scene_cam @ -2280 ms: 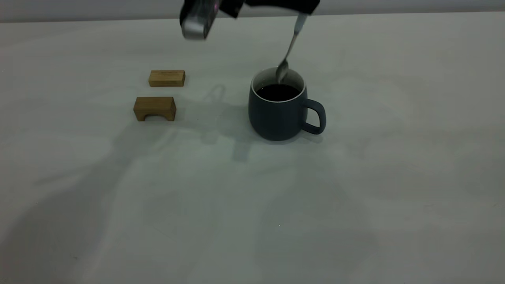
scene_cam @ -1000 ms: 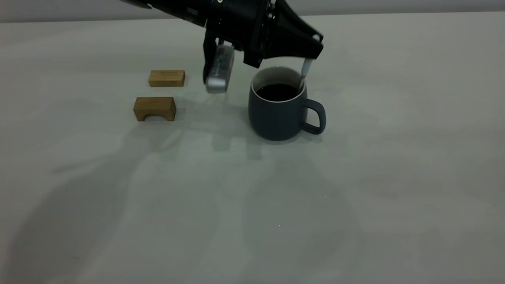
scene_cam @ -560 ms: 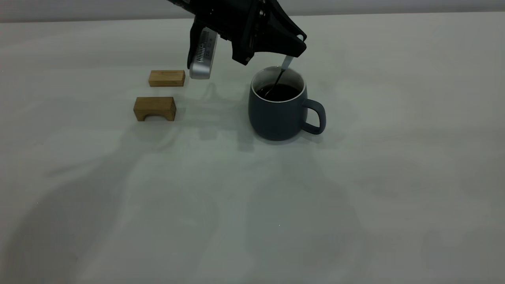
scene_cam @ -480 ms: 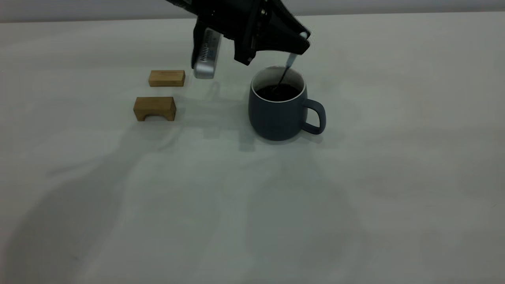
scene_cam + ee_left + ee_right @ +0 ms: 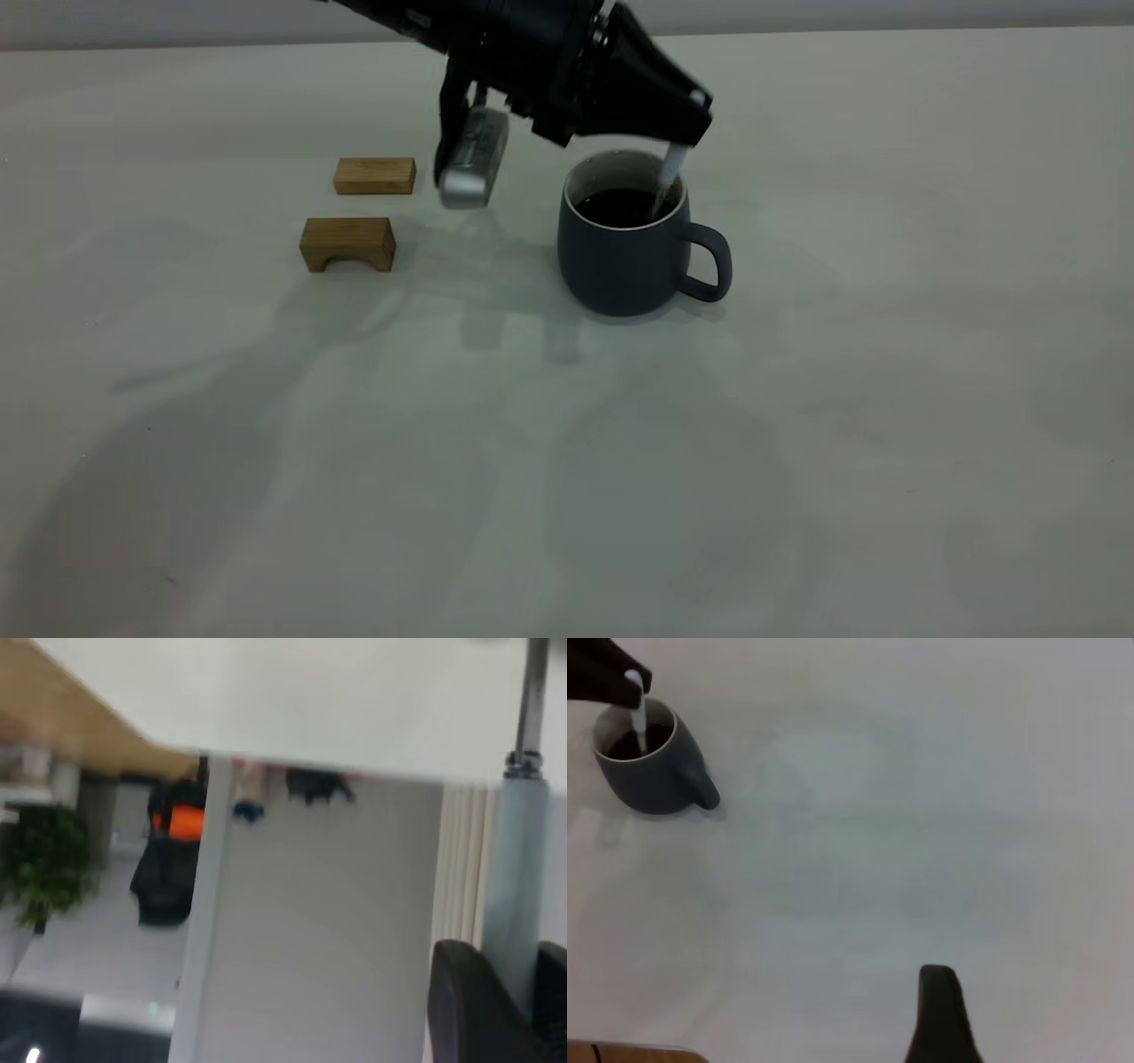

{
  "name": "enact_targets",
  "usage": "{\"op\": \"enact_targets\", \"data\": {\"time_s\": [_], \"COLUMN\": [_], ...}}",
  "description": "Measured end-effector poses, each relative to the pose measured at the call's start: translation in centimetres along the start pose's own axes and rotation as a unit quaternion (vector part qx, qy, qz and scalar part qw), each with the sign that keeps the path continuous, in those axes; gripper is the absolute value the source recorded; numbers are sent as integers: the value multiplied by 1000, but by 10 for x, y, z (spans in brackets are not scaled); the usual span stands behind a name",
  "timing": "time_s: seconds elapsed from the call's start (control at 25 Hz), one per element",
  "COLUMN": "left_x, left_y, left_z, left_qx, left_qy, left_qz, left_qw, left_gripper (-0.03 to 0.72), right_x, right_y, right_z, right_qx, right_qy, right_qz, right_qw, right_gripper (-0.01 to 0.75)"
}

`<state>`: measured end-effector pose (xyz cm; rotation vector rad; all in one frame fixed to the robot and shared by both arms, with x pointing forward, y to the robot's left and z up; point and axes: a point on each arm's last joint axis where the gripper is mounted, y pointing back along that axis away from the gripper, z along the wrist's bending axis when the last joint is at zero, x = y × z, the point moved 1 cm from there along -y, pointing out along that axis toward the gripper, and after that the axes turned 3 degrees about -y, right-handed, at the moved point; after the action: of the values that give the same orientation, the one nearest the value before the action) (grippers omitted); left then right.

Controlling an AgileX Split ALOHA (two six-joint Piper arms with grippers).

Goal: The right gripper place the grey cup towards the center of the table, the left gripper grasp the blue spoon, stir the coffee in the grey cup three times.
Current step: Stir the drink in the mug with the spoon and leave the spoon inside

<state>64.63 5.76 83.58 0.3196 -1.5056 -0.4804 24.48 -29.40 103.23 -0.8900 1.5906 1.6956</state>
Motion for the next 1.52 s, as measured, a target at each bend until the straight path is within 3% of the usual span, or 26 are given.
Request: {"op": "enact_targets", "data": {"time_s": [0.28, 0.48, 0.68, 0.84, 0.96, 1.12, 1.24, 1.52], "left_x": [1, 4, 5, 6, 2, -11, -18, -17], "left_y": [11, 8, 0, 0, 2, 12, 17, 18], "left_z": [-10, -13, -7, 1, 4, -2, -7, -13], "left_qx": [44, 61, 39, -6, -24, -15, 1, 31], "left_qy": [-82, -139, -117, -59, -13, 2, -29, -90], "left_qz": [-60, -28, 48, 65, 49, 9, -12, -7], "left_qw": [994, 988, 991, 996, 998, 1000, 999, 995], "left_gripper": [166, 166, 166, 165, 161, 156, 156, 164], "right_x": [0, 0, 0, 0, 0, 0, 0, 0], "right_y": [0, 0, 0, 0, 0, 0, 0, 0], "right_z": [0, 0, 0, 0, 0, 0, 0, 0], "right_qx": [0, 0, 0, 0, 0, 0, 0, 0], "right_qy": [-1, -1, 0, 0, 0, 0, 0, 0], "right_qz": [0, 0, 0, 0, 0, 0, 0, 0], "right_qw": [1000, 1000, 1000, 1000, 1000, 1000, 1000, 1000], "right_gripper": [587, 587, 587, 587, 587, 587, 587, 587]}}
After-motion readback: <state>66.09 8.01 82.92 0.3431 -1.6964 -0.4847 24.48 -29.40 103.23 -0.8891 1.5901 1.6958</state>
